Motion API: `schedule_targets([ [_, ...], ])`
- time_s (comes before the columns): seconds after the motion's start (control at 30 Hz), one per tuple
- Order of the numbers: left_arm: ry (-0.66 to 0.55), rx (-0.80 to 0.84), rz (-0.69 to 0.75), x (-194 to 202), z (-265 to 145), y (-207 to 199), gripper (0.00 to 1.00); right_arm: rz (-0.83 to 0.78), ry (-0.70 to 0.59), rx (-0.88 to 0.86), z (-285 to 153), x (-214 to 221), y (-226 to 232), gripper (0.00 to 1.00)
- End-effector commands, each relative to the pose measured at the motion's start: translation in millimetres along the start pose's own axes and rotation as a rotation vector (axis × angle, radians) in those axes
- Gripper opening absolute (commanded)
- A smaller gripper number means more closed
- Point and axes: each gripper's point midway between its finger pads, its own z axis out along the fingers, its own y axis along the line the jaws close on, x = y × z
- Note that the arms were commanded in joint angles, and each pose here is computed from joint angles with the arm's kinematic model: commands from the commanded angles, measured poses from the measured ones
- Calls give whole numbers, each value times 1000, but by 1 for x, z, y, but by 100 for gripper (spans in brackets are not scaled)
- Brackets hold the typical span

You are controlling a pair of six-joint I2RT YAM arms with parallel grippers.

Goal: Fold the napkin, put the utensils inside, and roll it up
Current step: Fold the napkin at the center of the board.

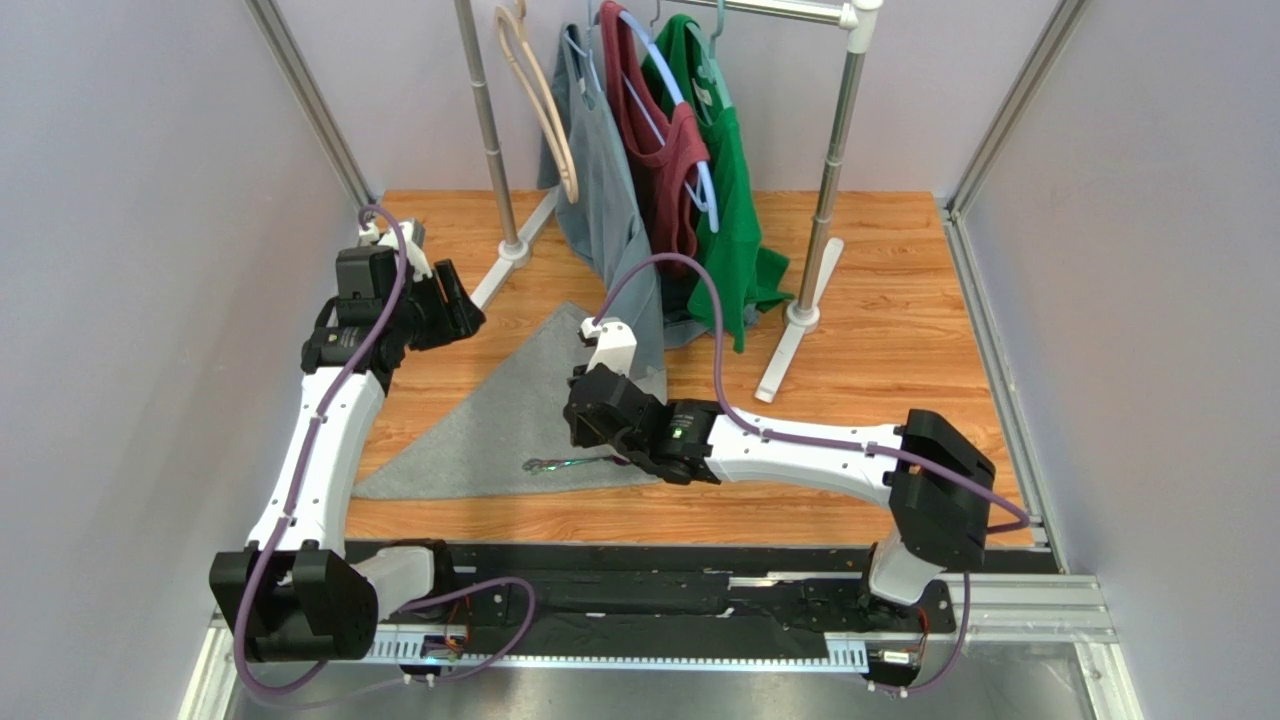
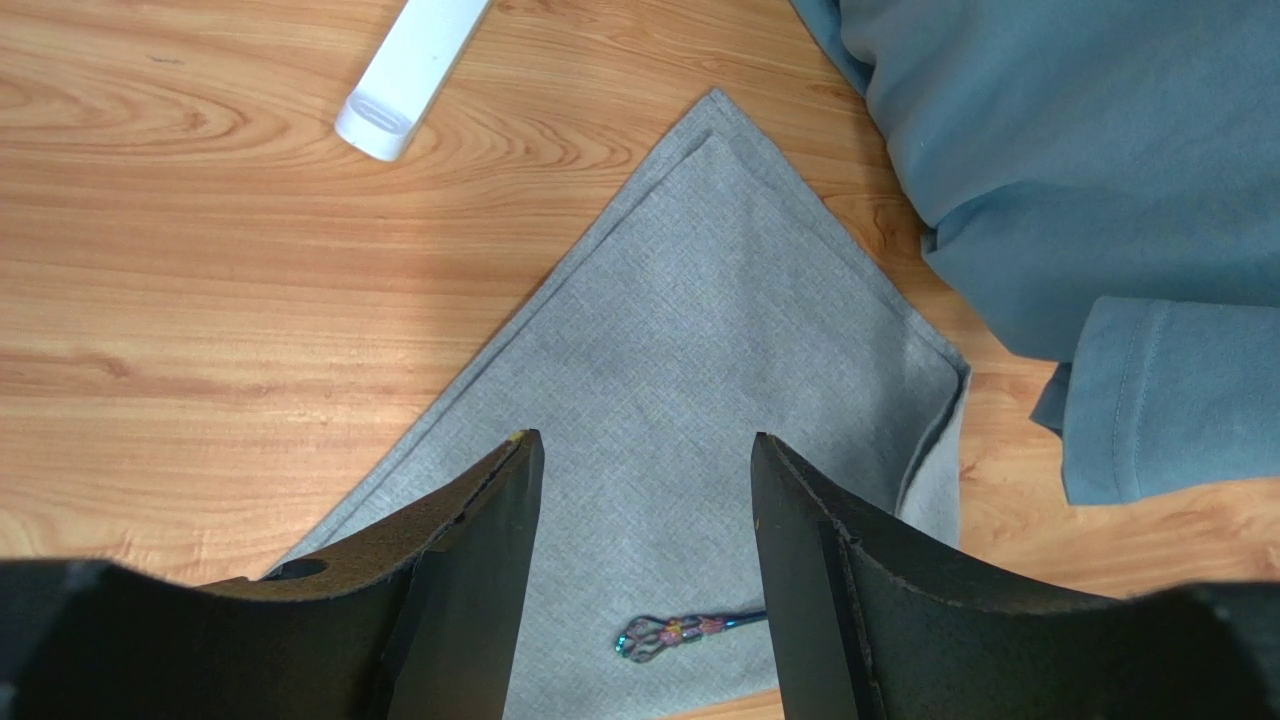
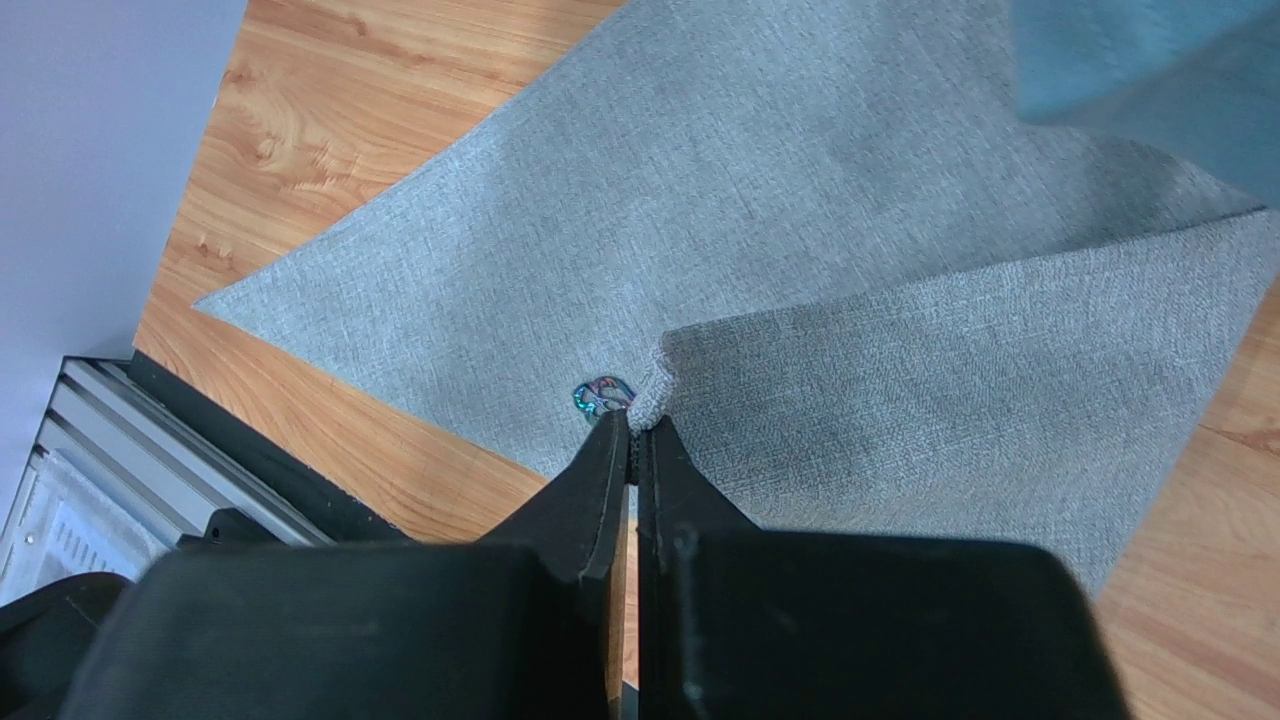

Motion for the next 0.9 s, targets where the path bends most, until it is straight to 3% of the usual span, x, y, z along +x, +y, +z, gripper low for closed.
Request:
schedule_targets([
  [0.0,-47,17,10,-11,-6,-4,62,-8,-53,-108,4,-23,37,0],
  [0.53,-43,18,10,-11,-5,-4,62,-92,-16,-218,8,-14,73,0],
  [0.87,-39,17,10,-10,-4,-3,62,-120,56,-205,32,19,70,0],
])
